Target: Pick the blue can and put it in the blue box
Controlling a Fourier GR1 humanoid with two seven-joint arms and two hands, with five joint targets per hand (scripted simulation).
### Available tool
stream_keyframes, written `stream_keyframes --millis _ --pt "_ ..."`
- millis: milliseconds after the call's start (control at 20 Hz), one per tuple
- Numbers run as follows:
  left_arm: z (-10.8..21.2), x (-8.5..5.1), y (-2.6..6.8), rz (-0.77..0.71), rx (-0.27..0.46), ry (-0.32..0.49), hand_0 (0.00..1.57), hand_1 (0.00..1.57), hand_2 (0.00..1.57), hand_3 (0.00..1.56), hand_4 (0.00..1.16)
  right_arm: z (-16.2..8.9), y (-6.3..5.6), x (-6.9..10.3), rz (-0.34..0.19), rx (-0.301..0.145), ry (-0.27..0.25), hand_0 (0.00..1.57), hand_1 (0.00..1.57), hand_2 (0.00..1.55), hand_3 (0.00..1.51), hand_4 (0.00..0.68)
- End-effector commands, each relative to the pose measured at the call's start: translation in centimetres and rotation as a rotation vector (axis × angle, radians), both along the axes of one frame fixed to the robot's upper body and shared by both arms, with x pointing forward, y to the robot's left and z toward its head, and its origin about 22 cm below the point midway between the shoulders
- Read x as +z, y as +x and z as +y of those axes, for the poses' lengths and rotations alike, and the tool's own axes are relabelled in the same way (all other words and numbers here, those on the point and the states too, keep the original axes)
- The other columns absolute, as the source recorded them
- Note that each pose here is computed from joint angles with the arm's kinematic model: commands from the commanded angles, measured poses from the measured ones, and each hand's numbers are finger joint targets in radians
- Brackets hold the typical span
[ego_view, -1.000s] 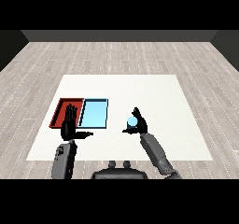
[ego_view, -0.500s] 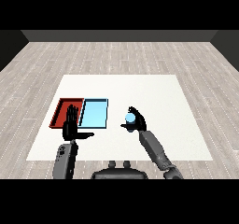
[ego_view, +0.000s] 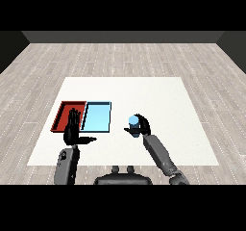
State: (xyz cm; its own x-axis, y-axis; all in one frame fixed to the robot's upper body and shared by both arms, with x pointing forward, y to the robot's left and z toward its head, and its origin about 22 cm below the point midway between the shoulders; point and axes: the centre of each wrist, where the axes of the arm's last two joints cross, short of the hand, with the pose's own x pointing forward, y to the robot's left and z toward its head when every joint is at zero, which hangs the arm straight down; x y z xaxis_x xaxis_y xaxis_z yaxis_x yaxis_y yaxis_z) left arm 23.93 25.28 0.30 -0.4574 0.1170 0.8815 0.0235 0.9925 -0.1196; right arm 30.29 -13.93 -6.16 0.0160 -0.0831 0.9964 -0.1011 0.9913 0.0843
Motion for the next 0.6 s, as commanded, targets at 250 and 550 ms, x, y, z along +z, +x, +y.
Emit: stream_keyframes --millis 250,550 --pt "-2.6 1.3 -0.85 0.032 -0.022 0.026 0.0 0.0 0.0 0.0 0.0 0.7 -0.5 1.9 -0.111 0.026 -0.038 1.49 1.49 1.45 1.41 0.652" --pt "-5.5 -1.0 -0.03 0.095 -0.094 0.049 0.0 0.0 0.0 0.0 0.0 -0.1 1.2 6.2 -0.219 0.038 -0.016 1.5 1.5 1.46 1.41 0.648"
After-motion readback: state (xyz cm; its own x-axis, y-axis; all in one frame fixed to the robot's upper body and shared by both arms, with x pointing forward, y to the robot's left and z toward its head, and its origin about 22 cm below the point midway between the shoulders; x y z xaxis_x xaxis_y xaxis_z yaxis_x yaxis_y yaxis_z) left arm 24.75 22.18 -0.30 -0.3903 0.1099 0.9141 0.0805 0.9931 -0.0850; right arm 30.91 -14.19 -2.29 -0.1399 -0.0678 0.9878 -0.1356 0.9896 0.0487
